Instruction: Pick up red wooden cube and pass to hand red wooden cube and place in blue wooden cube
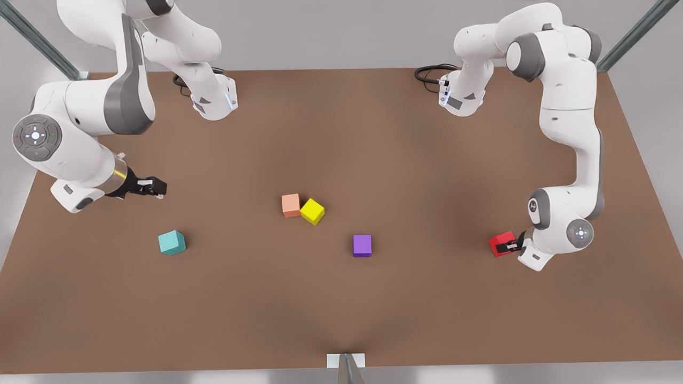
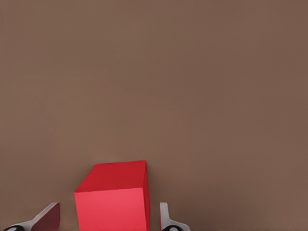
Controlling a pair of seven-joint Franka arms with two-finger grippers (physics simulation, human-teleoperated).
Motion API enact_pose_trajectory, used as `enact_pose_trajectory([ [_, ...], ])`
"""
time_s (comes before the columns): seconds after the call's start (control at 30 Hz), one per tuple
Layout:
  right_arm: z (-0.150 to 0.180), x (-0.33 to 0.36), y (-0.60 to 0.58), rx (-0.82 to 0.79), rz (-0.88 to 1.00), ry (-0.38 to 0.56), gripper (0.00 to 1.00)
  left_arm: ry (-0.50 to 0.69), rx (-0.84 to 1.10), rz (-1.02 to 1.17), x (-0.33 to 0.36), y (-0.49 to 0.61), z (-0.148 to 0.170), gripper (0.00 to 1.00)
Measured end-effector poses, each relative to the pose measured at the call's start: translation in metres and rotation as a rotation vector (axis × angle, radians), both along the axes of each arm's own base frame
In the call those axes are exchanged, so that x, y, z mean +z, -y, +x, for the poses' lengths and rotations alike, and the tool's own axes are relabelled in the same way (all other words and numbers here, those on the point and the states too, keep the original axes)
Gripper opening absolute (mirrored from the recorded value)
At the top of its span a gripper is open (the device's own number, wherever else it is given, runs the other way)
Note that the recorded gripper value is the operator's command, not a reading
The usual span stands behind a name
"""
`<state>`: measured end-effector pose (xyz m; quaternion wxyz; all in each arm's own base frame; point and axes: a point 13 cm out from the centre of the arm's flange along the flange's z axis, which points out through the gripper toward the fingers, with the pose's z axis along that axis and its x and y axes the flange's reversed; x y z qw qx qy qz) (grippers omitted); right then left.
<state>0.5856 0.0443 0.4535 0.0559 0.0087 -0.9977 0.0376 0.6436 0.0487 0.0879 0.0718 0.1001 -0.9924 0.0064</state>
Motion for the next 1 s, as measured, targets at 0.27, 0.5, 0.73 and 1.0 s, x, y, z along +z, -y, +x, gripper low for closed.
enact_pose_trajectory([
  [0.27,-0.001,-0.003,-0.001,0.004,0.000,-0.008,1.00,-0.018,0.027,0.002,-0.033,0.001,-0.014,1.00],
  [0.5,-0.001,-0.005,-0.001,0.006,0.000,-0.011,1.00,-0.004,0.046,0.006,-0.047,0.000,-0.011,0.80],
  [0.73,-0.001,-0.006,-0.001,0.009,0.000,-0.012,1.00,0.011,0.062,0.011,-0.052,-0.001,-0.008,0.69],
  [1.0,-0.001,-0.007,-0.002,0.012,0.001,-0.014,1.00,0.076,0.047,-0.089,-0.004,0.086,0.021,0.68],
])
